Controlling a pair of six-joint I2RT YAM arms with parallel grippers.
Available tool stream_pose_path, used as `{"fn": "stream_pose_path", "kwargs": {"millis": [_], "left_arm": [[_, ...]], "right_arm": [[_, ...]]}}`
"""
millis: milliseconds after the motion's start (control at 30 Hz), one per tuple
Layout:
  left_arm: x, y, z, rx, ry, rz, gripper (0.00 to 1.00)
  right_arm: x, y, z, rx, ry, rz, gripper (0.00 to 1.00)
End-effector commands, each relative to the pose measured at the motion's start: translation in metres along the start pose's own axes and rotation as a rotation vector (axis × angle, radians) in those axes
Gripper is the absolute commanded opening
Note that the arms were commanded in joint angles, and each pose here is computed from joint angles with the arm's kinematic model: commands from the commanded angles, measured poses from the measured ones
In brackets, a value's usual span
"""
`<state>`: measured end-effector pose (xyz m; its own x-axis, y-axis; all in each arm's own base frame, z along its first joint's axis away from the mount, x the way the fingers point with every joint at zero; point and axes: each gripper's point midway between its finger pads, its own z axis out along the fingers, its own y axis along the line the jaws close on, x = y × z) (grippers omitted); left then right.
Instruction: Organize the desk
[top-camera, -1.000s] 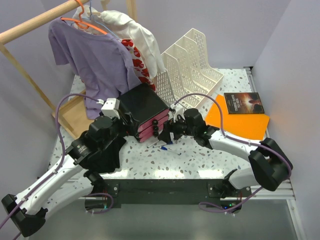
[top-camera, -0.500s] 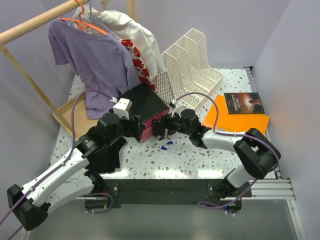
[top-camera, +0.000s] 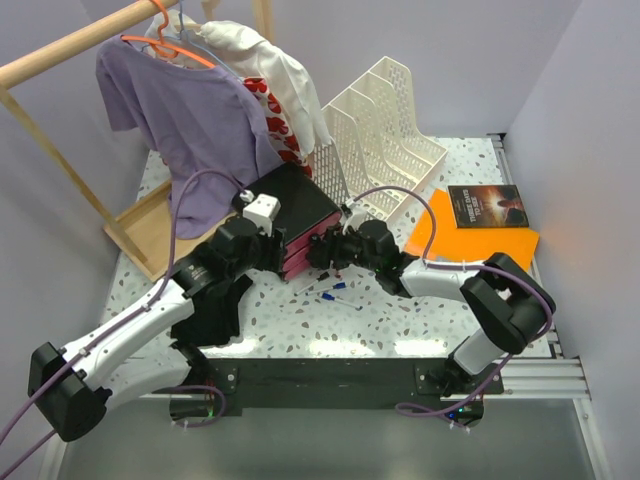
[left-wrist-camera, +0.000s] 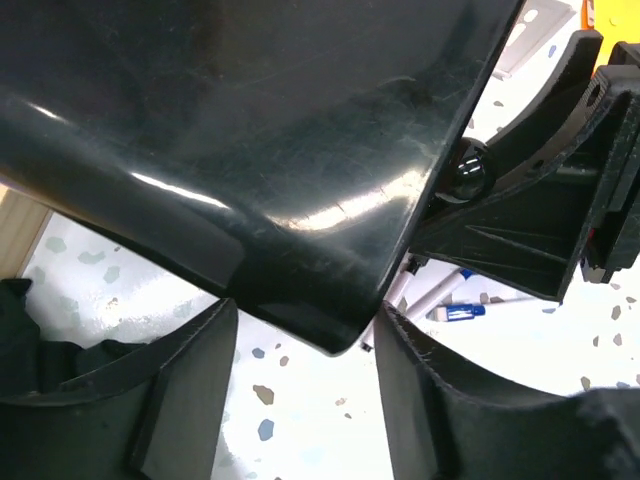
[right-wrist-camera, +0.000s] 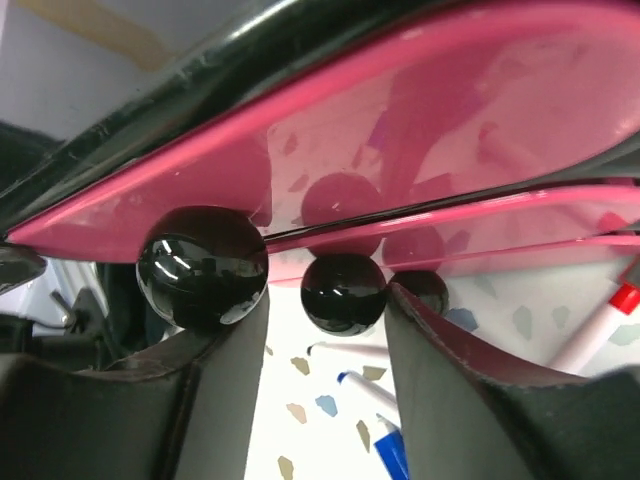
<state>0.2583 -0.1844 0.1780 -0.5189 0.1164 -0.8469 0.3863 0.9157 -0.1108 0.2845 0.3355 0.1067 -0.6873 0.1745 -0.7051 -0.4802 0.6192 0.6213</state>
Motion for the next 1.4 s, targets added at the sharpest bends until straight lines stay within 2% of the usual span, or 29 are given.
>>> {"fn": "stream_pose_path", "kwargs": {"millis": [0, 100, 133, 267, 367, 533, 633, 767, 900, 933, 1000, 1033, 1200, 1367], "left_arm": [[0.013, 0.006, 0.008, -0.049, 0.067, 0.010, 0.56], [0.014, 0.011, 0.009, -0.077, 0.069, 0.001, 0.54], [0.016, 0.012, 0.009, -0.083, 0.073, 0.000, 0.53], [0.017, 0.022, 0.007, -0.139, 0.072, -0.010, 0.52], [0.018, 0.027, 0.004, -0.168, 0.071, -0.021, 0.51], [0.018, 0.030, 0.001, -0.185, 0.061, -0.027, 0.52], [0.018, 0.030, 0.002, -0.185, 0.055, -0.031, 0.52], [0.018, 0.029, 0.002, -0.180, 0.053, -0.032, 0.52], [0.014, 0.029, 0.001, -0.177, 0.039, -0.037, 0.53], [0.012, 0.029, 0.000, -0.173, 0.029, -0.040, 0.56], [0.007, 0.026, -0.002, -0.159, 0.010, -0.050, 0.59], [0.003, 0.025, -0.005, -0.150, -0.006, -0.057, 0.65], [-0.013, 0.019, -0.017, -0.105, -0.070, -0.083, 0.78], [-0.030, 0.015, -0.035, -0.066, -0.141, -0.096, 0.90]], "right_arm": [[-0.028, 0.011, 0.003, -0.023, -0.106, 0.019, 0.47], [-0.026, 0.012, 0.002, -0.032, -0.101, 0.016, 0.37], [-0.026, 0.012, 0.000, -0.033, -0.100, 0.014, 0.29], [-0.014, 0.015, -0.005, -0.056, -0.042, -0.005, 0.18], [0.003, 0.018, -0.015, -0.089, 0.032, -0.026, 0.14], [0.053, 0.028, -0.044, -0.194, 0.262, -0.031, 0.11], [0.067, 0.024, -0.059, -0.202, 0.322, -0.070, 0.11], [0.078, 0.024, -0.071, -0.220, 0.400, -0.083, 0.17], [0.075, 0.030, -0.079, -0.233, 0.439, -0.117, 0.46], [0.072, 0.032, -0.079, -0.251, 0.432, -0.150, 0.57], [0.067, 0.037, -0.082, -0.264, 0.438, -0.180, 0.66], [0.061, 0.041, -0.083, -0.278, 0.427, -0.223, 0.69], [0.057, 0.042, -0.100, -0.300, 0.463, -0.346, 0.71], [0.058, 0.050, -0.121, -0.427, 0.522, -0.542, 0.70]]}}
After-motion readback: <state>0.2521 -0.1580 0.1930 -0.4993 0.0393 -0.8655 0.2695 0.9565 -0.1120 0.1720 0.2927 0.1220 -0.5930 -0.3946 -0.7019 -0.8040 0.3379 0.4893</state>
